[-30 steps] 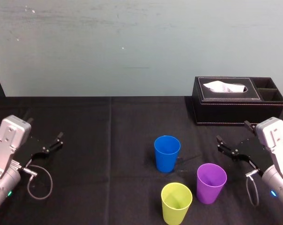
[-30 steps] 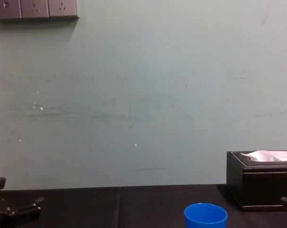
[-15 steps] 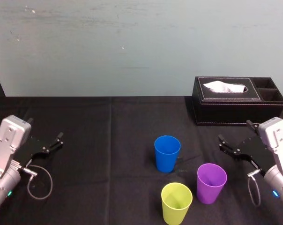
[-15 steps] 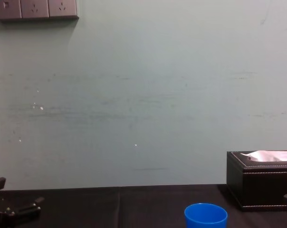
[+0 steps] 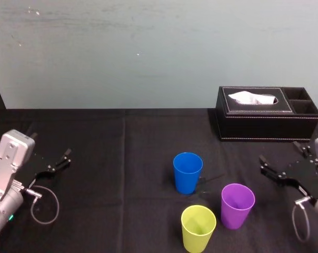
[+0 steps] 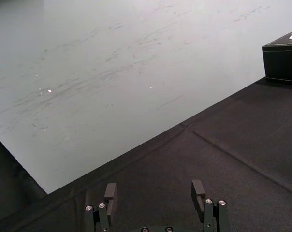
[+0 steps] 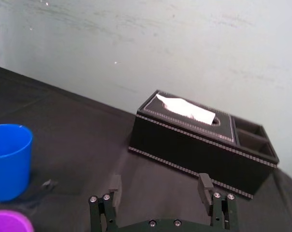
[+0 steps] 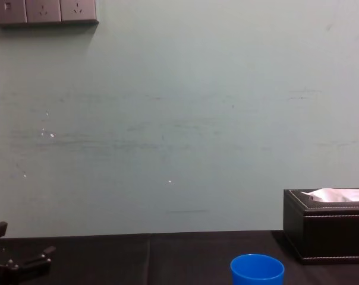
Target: Stack the three plastic cups sequentially using one hand.
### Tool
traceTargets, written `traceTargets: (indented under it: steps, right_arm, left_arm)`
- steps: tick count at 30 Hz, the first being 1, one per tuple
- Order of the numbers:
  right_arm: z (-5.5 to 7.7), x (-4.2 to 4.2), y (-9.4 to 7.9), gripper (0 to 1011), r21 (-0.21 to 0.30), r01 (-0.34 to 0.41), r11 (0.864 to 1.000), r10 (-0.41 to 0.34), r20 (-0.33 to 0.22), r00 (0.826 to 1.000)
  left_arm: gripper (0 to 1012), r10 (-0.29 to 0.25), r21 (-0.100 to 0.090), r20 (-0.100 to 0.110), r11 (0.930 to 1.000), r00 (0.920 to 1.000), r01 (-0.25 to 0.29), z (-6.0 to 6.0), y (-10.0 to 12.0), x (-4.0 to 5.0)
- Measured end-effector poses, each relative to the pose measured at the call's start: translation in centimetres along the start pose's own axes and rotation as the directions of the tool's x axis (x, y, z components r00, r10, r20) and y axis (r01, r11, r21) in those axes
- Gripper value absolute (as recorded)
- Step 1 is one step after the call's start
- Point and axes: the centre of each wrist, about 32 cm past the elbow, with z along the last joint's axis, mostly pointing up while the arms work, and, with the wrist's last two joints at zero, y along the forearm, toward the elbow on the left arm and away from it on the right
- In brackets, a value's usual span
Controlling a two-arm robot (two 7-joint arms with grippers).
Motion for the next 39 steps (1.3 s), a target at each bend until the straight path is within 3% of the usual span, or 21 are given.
traceTargets:
  steps: [4, 11, 15, 18, 25, 39]
  right_arm:
    - [0.4, 0.15, -1.8, 1000, -0.032, -0.02, 0.999, 0.019, -0.026, 0.999]
    - [1.2, 0.48, -5.6, 1000, -0.136, -0.078, 0.988, 0.066, -0.093, 0.994]
    - [1.5, 0.48, -7.4, 1000, -0.204, -0.123, 0.971, 0.097, -0.135, 0.986]
    - [1.6, 0.1, -8.7, 1000, -0.262, -0.192, 0.946, 0.143, -0.193, 0.971]
    - [1.8, -1.22, -9.5, 1000, -0.287, -0.278, 0.917, 0.211, -0.245, 0.946]
    - [2.3, -2.94, -8.1, 1000, -0.263, -0.31, 0.914, 0.25, -0.239, 0.938]
  left_arm:
    - [1000, 0.0, 0.0, 0.0, 1.0, 1.0, 0.0, 0.0, 0.0, 0.0]
    - [1000, 0.0, 0.0, 0.0, 1.0, 1.0, 0.0, 0.0, 0.0, 0.0]
    - [1000, 0.0, 0.0, 0.0, 1.0, 1.0, 0.0, 0.0, 0.0, 0.0]
    - [1000, 0.0, 0.0, 0.0, 1.0, 1.0, 0.0, 0.0, 0.0, 0.0]
    - [1000, 0.0, 0.0, 0.0, 1.0, 1.0, 0.0, 0.0, 0.0, 0.0]
    - [1000, 0.0, 0.0, 0.0, 1.0, 1.0, 0.0, 0.0, 0.0, 0.0]
